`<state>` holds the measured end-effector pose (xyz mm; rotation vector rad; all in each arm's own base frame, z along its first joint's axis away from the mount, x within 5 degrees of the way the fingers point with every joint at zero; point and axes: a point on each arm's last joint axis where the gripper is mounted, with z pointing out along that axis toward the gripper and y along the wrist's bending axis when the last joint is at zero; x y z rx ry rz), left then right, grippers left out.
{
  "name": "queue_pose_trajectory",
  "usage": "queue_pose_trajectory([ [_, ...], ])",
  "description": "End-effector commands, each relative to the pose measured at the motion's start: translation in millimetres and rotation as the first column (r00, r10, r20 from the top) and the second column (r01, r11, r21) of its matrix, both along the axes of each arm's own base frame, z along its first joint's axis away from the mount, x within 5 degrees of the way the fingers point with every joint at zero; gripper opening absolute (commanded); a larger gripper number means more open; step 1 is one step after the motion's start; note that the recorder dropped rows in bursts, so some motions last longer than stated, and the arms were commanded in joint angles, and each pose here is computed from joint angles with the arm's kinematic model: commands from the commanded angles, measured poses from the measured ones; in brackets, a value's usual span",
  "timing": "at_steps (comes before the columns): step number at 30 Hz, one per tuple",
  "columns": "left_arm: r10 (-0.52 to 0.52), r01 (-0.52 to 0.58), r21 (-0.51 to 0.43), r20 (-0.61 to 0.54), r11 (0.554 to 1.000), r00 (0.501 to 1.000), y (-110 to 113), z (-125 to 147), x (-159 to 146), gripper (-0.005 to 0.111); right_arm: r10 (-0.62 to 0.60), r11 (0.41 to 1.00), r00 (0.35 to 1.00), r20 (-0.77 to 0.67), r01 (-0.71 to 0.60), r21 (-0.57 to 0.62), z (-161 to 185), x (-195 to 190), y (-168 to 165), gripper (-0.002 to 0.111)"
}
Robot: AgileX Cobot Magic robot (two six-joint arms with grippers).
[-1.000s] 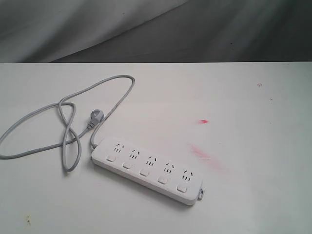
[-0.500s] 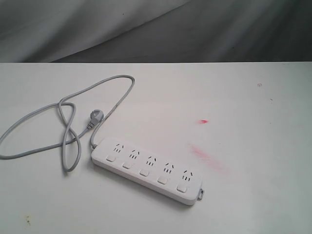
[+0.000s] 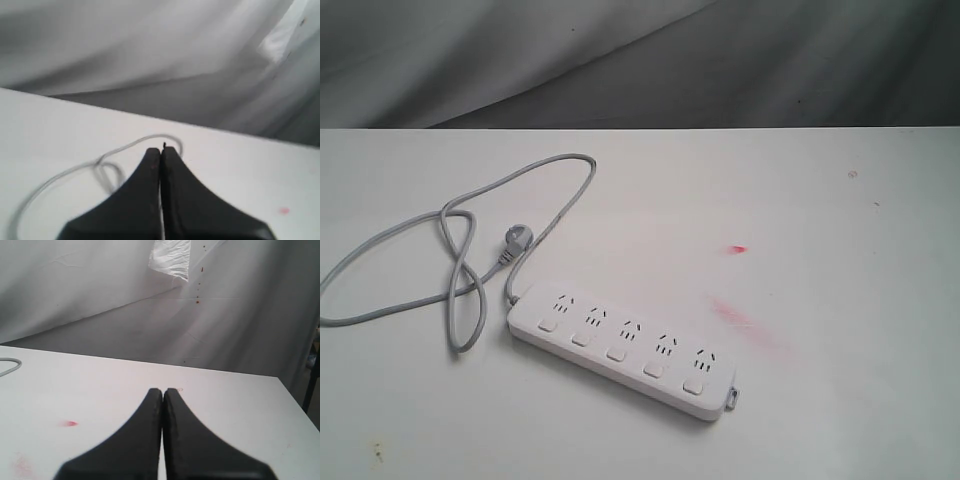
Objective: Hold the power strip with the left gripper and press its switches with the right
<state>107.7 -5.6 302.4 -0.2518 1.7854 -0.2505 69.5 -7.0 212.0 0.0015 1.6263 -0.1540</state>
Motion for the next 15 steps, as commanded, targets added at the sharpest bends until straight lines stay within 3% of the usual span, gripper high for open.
queue_pose_trajectory([
  [1, -0.035, 0.116, 0.245, -0.31, 0.962, 0.95, -3.9, 9.7, 37.0, 0.001, -0.006, 1.0, 1.0, 0.007, 0.006, -0.011, -0.5, -0.5, -0.4, 0.0],
  [3, -0.057, 0.197, 0.331, -0.387, 0.923, 0.92, -6.2, 14.6, 53.4, 0.001, -0.006, 1.0, 1.0, 0.007, 0.006, -0.011, -0.5, -0.5, -0.4, 0.0],
  [8, -0.059, 0.222, 0.346, -0.424, 0.911, 0.904, -10.4, 19.5, 86.4, 0.001, -0.006, 1.0, 1.0, 0.007, 0.006, -0.011, -0.5, -0.5, -0.4, 0.0],
  [15, -0.097, 0.207, 0.35, -0.307, 0.914, 0.947, -15.5, 24.2, 103.8, 0.001, -0.006, 1.0, 1.0, 0.007, 0.006, -0.013, -0.5, -0.5, -0.4, 0.0],
])
